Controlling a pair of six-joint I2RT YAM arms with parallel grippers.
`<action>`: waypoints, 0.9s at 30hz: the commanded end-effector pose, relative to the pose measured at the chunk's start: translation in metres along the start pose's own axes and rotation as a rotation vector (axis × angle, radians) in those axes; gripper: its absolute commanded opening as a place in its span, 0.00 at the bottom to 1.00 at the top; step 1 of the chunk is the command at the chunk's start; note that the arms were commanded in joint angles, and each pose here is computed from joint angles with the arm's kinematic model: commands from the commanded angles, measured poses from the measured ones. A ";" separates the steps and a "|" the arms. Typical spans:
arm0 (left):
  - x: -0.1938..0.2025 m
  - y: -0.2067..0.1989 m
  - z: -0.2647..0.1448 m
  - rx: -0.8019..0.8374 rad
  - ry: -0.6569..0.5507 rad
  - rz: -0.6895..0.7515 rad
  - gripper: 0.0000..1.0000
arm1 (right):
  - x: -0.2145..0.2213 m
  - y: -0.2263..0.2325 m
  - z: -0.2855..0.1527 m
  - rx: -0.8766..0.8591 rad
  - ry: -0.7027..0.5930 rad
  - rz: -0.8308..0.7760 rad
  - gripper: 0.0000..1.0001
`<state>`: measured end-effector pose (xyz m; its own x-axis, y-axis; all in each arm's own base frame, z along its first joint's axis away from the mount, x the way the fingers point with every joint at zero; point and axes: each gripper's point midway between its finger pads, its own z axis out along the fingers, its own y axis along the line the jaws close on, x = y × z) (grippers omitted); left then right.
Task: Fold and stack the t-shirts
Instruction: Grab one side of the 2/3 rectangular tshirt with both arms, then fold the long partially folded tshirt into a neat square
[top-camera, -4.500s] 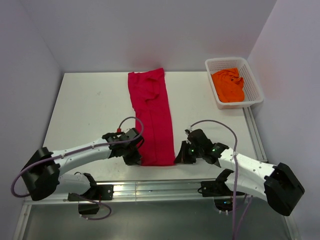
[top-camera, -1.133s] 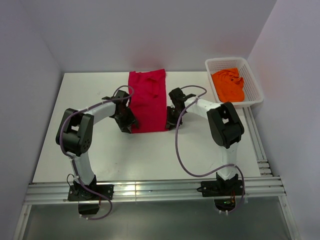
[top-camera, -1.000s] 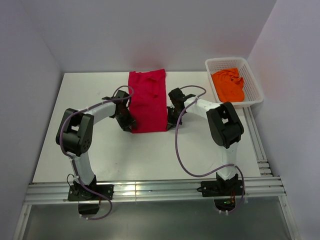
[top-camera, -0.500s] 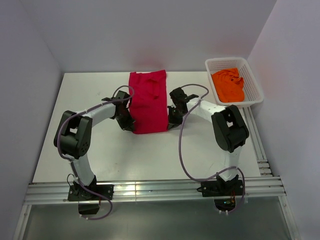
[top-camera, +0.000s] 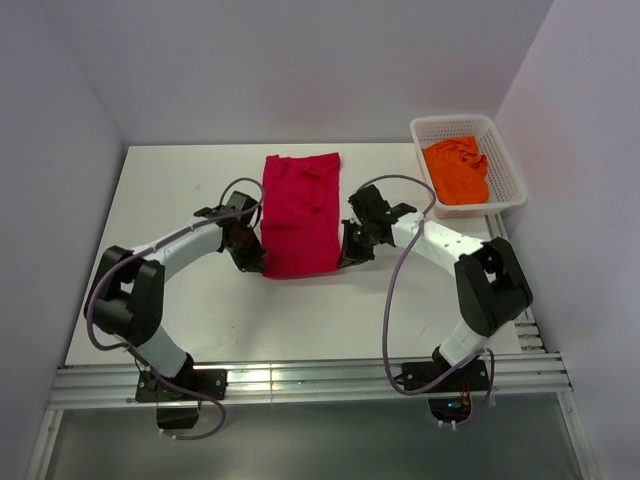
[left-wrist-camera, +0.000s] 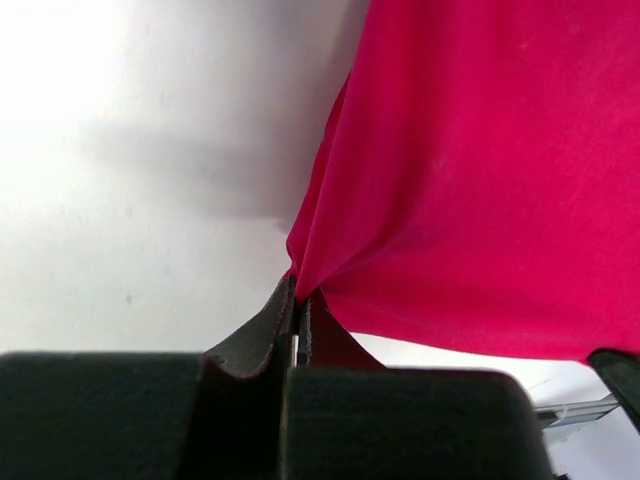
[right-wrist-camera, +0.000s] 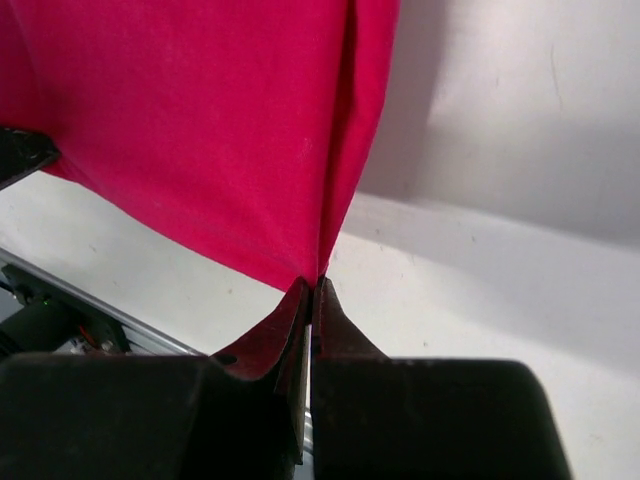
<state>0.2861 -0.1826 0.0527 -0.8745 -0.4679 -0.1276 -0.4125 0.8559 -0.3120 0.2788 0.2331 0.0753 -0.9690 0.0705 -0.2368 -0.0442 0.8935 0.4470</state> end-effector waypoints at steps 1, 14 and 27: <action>0.009 0.013 -0.017 -0.036 -0.054 -0.004 0.00 | 0.009 -0.004 -0.020 0.007 -0.048 -0.007 0.00; 0.069 0.040 -0.061 0.027 -0.066 -0.034 0.00 | 0.066 -0.007 -0.071 -0.025 -0.114 0.062 0.00; 0.049 0.006 -0.133 0.132 -0.161 0.008 0.00 | 0.055 0.009 -0.130 -0.046 -0.238 0.086 0.00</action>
<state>0.1960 -0.1902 0.1623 -0.8394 -0.5043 -0.2028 -0.3470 0.7844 -0.5141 0.1819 0.2041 0.1638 -0.9172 0.2204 -0.3318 -0.0125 0.8166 0.5770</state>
